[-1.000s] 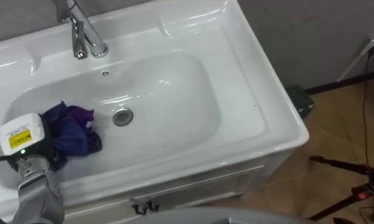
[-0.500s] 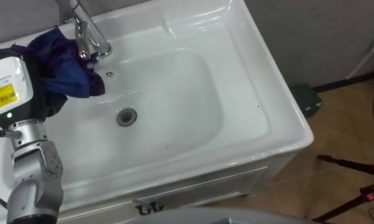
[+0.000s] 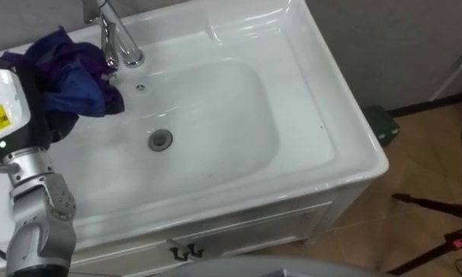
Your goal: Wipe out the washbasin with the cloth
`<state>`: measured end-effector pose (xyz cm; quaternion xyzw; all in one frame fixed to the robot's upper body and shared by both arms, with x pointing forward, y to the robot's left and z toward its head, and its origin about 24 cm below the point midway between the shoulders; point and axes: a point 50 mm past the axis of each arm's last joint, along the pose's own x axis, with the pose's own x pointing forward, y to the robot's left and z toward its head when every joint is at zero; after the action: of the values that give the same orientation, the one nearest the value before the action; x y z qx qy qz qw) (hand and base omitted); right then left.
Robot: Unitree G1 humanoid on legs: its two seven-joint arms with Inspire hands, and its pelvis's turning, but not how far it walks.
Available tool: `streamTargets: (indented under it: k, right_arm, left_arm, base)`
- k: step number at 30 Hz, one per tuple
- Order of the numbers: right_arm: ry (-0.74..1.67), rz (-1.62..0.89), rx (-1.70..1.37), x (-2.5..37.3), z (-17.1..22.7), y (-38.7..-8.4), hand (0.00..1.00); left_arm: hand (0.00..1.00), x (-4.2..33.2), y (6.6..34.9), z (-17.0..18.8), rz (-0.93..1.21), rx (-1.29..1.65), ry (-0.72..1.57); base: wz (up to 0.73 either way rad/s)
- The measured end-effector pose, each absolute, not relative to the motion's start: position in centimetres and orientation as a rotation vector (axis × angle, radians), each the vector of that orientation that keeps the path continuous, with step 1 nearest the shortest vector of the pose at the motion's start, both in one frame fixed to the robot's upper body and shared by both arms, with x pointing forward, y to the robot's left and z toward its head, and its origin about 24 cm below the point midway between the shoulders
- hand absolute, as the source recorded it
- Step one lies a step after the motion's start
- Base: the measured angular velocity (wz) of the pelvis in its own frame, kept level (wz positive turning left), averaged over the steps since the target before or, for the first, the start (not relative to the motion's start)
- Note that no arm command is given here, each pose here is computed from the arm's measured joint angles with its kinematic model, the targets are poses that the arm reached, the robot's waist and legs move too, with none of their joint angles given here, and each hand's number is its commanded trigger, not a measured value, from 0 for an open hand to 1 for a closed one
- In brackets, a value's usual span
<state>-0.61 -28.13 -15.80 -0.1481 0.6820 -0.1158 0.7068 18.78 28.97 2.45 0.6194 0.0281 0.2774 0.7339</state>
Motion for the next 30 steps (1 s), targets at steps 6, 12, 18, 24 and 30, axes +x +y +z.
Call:
streamTargets:
  k: [6,12,18,24,30]
  right_arm:
    - [1.504,-0.258,-0.332,-0.2,-15.8,-28.2,0.00]
    - [1.510,-0.259,-0.335,-0.7,-15.7,-28.2,0.00]
    - [1.514,-0.257,-0.342,-0.6,-15.7,-28.3,0.00]
    - [1.537,-0.263,-0.339,-0.8,-15.7,-28.4,0.00]
    - [1.534,-0.296,-0.321,-1.2,-15.5,-28.6,0.00]
  left_arm:
    - [1.00,18.7,29.0,2.4,0.614,1.365,0.070]
    - [1.00,18.4,30.2,2.9,0.660,1.378,0.078]
    - [1.00,16.9,32.5,3.4,0.773,1.403,0.161]
    - [1.00,15.3,34.5,3.3,0.859,1.426,0.270]
    - [1.00,13.8,36.0,3.3,0.937,1.440,0.356]
  base:
    - [0.00]
    - [0.00]
    - [0.04]
    - [0.06]
    - [0.03]
